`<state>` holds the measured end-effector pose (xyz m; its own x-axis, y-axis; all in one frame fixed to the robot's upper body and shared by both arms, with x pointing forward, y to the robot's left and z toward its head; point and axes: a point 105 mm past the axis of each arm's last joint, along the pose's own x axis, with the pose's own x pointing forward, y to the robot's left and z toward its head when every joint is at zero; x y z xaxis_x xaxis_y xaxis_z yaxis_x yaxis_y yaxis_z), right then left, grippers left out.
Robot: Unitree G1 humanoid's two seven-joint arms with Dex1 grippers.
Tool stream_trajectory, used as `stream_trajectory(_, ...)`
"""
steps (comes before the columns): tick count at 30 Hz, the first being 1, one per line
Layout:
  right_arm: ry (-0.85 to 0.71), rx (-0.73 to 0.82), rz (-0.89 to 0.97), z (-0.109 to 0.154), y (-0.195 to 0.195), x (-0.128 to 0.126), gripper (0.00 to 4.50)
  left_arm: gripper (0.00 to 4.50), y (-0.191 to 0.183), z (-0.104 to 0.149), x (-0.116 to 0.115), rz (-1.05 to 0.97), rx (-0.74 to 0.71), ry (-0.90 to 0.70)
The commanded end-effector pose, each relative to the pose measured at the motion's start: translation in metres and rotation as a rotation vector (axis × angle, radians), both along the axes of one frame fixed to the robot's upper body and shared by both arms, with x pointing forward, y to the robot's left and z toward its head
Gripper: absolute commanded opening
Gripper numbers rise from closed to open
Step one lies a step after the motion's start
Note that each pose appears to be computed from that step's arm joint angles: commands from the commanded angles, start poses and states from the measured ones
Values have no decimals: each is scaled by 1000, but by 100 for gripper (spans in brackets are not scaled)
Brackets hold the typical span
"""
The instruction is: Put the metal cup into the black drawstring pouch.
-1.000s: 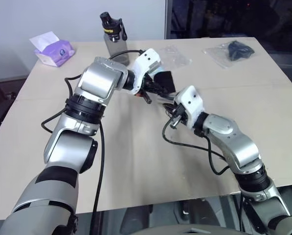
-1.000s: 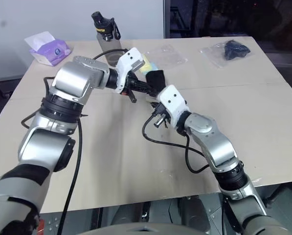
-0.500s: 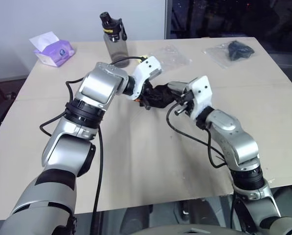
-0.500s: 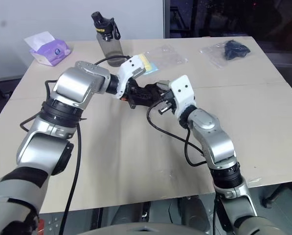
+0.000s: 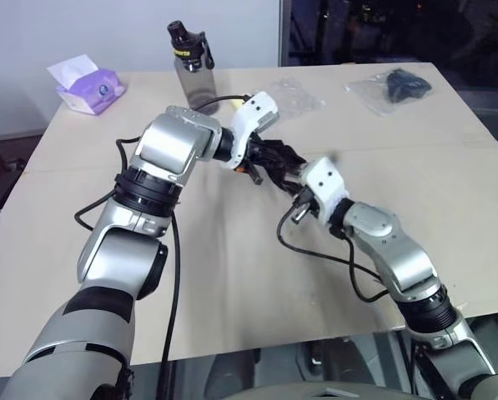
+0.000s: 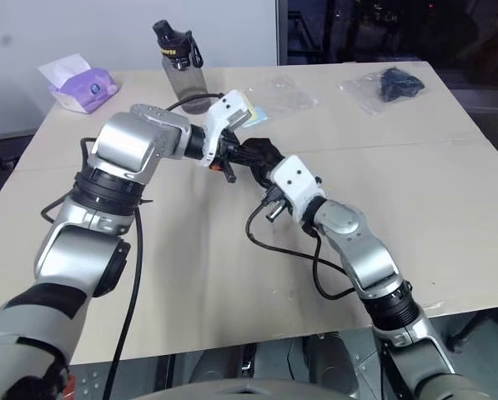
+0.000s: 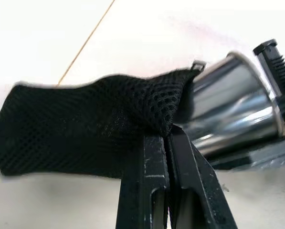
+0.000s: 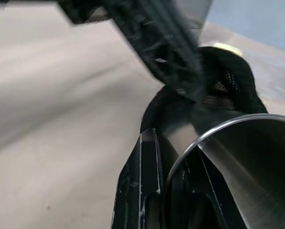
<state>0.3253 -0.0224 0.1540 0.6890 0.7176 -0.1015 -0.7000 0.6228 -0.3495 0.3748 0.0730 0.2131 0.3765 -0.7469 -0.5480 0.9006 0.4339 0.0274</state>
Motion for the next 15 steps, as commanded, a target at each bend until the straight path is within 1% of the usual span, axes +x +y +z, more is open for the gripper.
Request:
stream_trajectory(1,-122,-39,29,14,7,4,7,0,-8,21,-9,-53,-54,-35)
stream_trajectory(6,-153,-3,-16,17,11,18,7,0,-12,20,-22,-103,-64,-12)
stream_trajectory(10,-160,-101,-9,1,11,27,7,0,-16,23,-38,-174,-98,37)
stream_trajectory(15,-204,-43,-33,15,17,35,7,0,-14,23,-46,-198,-102,81)
